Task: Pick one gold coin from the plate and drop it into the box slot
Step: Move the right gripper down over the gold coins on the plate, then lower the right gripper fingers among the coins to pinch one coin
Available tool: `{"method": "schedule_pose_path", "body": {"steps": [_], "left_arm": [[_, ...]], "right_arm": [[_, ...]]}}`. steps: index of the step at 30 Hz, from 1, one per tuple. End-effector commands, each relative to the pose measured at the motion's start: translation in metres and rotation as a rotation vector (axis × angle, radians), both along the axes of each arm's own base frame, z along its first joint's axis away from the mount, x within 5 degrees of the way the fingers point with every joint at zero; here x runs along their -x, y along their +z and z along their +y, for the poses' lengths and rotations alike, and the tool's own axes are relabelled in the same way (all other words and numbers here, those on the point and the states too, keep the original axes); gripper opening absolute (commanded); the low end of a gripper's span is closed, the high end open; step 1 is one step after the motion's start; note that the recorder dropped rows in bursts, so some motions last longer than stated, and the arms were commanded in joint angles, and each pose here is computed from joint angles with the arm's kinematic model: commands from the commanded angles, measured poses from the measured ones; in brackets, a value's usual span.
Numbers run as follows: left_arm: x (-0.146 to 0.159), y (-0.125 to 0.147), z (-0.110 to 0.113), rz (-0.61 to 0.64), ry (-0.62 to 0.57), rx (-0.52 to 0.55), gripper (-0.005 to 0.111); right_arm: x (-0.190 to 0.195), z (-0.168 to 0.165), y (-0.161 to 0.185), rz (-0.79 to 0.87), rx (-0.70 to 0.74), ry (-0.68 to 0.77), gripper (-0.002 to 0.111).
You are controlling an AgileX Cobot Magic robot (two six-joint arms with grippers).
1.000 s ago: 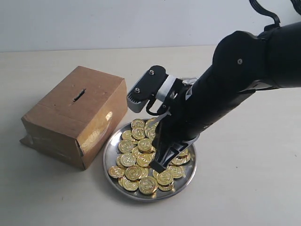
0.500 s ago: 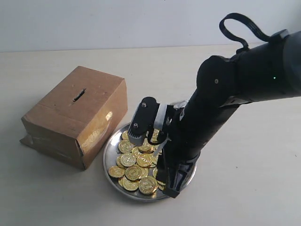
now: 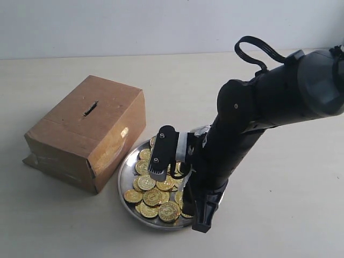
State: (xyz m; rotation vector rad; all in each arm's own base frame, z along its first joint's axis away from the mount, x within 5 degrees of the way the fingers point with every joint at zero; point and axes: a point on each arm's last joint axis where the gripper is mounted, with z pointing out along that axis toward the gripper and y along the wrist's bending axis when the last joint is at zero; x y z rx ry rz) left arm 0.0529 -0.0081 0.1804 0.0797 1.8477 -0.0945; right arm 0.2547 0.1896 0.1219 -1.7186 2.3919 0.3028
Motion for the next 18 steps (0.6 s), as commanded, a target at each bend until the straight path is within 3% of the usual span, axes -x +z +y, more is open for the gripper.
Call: {"method": "schedule_pose_path", "body": {"steps": [1,18], "left_arm": [[0.0,0.001,0.0,-0.016,0.005,0.001,0.0],[0.0,0.001,0.0,-0.016,0.005,0.001,0.0]], "right_arm": [[-0.003,0.001,0.0,-0.035,-0.006,0.01,0.047],[-0.004,0.002,-0.01,-0.022,0.008,0.003,0.047]]}}
